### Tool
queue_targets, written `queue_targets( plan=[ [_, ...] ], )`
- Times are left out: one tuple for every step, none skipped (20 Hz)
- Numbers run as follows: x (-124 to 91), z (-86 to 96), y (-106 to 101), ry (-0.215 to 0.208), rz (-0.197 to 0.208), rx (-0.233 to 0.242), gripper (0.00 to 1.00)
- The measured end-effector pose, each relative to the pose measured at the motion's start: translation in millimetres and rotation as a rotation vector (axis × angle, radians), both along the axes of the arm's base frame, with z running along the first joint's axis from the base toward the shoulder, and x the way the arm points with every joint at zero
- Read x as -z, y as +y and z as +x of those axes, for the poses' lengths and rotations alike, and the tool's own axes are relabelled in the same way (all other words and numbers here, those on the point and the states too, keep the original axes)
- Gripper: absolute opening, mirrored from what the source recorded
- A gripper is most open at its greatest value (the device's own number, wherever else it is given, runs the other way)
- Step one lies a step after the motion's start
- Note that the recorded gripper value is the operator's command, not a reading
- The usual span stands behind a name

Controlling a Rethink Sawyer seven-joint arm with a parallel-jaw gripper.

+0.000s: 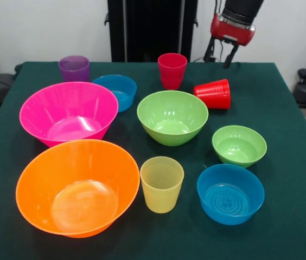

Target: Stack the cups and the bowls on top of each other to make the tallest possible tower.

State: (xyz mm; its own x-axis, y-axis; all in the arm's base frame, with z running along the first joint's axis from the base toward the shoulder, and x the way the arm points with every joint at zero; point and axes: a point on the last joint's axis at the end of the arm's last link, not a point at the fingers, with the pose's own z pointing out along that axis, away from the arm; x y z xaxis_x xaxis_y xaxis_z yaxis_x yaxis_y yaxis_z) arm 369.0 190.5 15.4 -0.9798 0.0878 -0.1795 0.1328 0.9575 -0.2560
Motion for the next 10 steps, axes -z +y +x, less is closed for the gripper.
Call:
queue_targets(
  plan=[
    [-1.2,-0.4,-0.8,-0.002,-0.004,-0.006,1.0],
    [-2.5,-0.6,-1.4,-0.003,-0.007,-0.011,1.0],
    [-3.9,-0.9,-2.0,-0.005,-0.011,-0.017,1.0],
    [-5.2,-1.1,-2.6,-0.007,-0.014,-0.022,1.0],
    [-8.5,-1.5,-3.7,-0.011,-0.021,-0.032,1.0],
    [-10.3,-1.6,-4.3,-0.013,-0.025,-0.037,1.0],
    [-12.7,-2.1,-5.3,-0.015,-0.031,-0.044,1.0],
    [-13.8,-2.3,-5.8,-0.015,-0.034,-0.047,1.0],
    [-17.7,-2.7,-7.6,-0.016,-0.043,-0.056,1.0],
    [-18.8,-2.6,-8.2,-0.016,-0.045,-0.057,1.0]
  ],
)
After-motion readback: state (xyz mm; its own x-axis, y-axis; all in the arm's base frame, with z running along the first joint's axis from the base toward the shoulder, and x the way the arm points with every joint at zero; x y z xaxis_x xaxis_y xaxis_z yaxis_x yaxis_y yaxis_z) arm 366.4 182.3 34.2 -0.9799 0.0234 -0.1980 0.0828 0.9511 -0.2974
